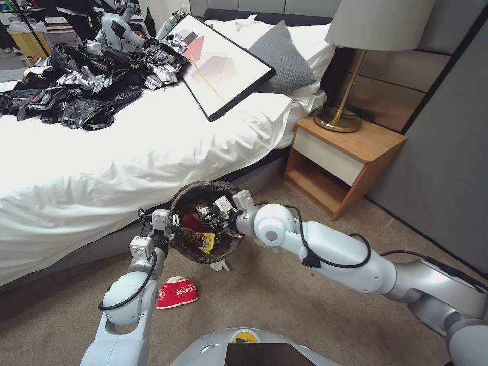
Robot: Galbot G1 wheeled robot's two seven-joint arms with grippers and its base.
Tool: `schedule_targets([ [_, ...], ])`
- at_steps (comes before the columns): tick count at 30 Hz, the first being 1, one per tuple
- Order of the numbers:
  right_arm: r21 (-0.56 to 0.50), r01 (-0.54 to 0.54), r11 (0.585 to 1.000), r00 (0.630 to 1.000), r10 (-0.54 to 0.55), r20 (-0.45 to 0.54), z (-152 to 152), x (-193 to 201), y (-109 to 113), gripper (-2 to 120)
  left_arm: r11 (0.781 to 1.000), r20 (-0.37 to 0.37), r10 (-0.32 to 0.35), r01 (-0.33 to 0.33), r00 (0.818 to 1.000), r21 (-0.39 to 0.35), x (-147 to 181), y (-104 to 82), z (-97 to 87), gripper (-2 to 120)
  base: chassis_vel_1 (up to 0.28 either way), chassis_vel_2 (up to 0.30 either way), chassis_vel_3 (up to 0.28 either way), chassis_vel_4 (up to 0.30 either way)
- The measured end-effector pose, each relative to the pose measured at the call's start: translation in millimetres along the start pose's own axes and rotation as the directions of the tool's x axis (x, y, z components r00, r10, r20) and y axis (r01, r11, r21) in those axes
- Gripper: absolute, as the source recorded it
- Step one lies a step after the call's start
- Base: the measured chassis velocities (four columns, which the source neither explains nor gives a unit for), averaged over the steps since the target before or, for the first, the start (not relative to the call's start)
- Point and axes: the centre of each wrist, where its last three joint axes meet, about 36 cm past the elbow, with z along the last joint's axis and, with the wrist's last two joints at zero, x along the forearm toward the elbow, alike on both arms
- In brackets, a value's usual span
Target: Pick up the trash bin, then pick up the garbage from the floor and place it into the trash bin.
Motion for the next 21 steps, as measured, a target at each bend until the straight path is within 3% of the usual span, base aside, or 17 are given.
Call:
schedule_targets([
  [5,-0.005,0.007,1.000,1.000,-0.006,0.019,-8,-6,3,13,1.000,0.000,-0.004,0.004,1.000,-0.001,0,0.6,1.6,2,0.000,0.000,0.000,0.000],
  [11,-0.012,0.000,1.000,0.999,0.001,0.046,-14,-5,6,40,1.000,-0.001,-0.006,0.006,1.000,-0.003,-2,1.2,2.9,2,0.000,0.000,0.000,0.000],
  [13,-0.011,-0.003,1.000,0.999,0.004,0.051,-15,-4,6,44,1.000,0.000,-0.007,0.007,1.000,-0.004,-2,1.6,2.7,2,0.000,0.000,0.000,0.000],
  [21,-0.001,-0.027,1.000,0.987,0.027,0.156,-40,32,8,76,1.000,0.000,-0.013,0.013,1.000,-0.006,-2,1.1,4.6,2,0.000,0.000,0.000,0.000],
])
